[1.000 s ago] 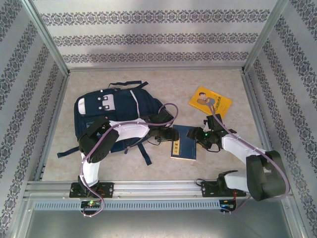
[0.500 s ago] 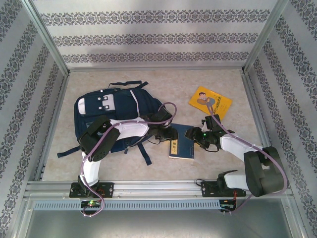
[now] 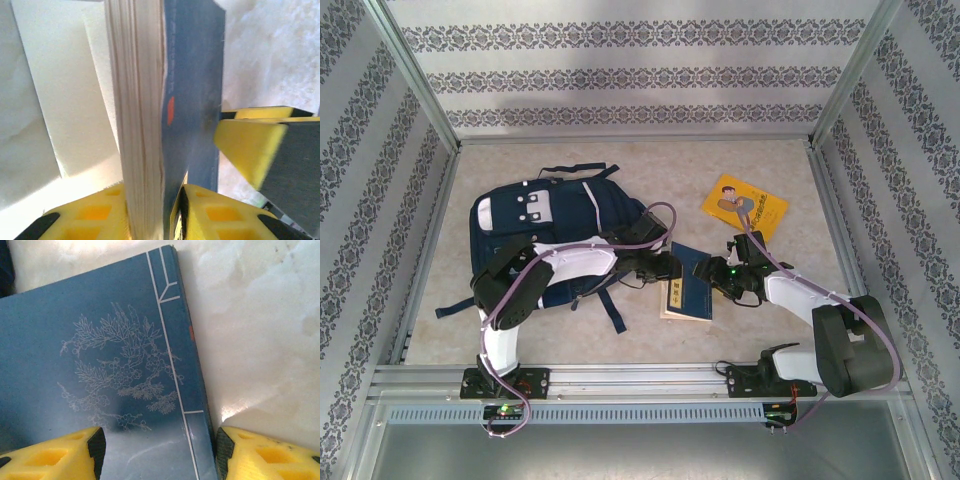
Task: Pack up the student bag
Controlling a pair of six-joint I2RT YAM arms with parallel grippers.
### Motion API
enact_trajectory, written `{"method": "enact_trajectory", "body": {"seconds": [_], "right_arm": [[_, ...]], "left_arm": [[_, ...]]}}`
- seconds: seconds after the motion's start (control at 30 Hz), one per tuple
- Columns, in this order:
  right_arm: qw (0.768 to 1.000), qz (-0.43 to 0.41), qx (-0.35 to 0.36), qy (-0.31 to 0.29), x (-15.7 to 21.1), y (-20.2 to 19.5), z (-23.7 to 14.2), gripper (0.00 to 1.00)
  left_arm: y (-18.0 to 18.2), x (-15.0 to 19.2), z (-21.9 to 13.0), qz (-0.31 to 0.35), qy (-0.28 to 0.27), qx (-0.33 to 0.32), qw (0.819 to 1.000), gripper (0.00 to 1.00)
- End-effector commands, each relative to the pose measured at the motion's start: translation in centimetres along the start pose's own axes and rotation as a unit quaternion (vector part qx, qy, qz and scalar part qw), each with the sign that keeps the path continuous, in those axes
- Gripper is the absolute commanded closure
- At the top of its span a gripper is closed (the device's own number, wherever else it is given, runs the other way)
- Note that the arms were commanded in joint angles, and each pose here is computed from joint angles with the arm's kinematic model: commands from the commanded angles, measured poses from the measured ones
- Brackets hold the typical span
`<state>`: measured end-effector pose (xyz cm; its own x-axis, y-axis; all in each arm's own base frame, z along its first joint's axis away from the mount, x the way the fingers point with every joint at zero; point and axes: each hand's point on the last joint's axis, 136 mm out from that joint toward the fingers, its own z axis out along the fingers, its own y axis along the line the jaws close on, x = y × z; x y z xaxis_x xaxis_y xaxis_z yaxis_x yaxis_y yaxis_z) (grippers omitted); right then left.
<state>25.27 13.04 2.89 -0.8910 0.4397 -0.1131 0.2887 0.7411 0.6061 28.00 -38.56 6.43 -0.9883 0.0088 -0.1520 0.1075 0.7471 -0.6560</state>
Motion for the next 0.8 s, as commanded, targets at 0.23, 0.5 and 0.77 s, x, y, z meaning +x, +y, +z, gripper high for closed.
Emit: {"method": "enact_trajectory", "body": {"seconds": [0.23, 0.5, 0.77], "right_arm": [[1.0, 0.001, 0.002, -0.002, 0.7, -0.2, -0.4, 0.38], [1.0, 0.004, -0.002, -0.016, 0.3, -0.1, -1.5, 0.34], [0.998, 0.005, -0.047, -0.035, -0.6, 0.6, -3.5, 0.13]], "left_arm": [[-1.3, 0.1, -0.4, 0.02, -0.011, 0.025, 0.999, 0.94], [-1.8, -0.2, -0.7, 0.02, -0.012, 0.04, 0.999, 1.0], [-4.5, -1.3, -4.6, 0.049, -0.05, 0.117, 0.991, 1.0]]}}
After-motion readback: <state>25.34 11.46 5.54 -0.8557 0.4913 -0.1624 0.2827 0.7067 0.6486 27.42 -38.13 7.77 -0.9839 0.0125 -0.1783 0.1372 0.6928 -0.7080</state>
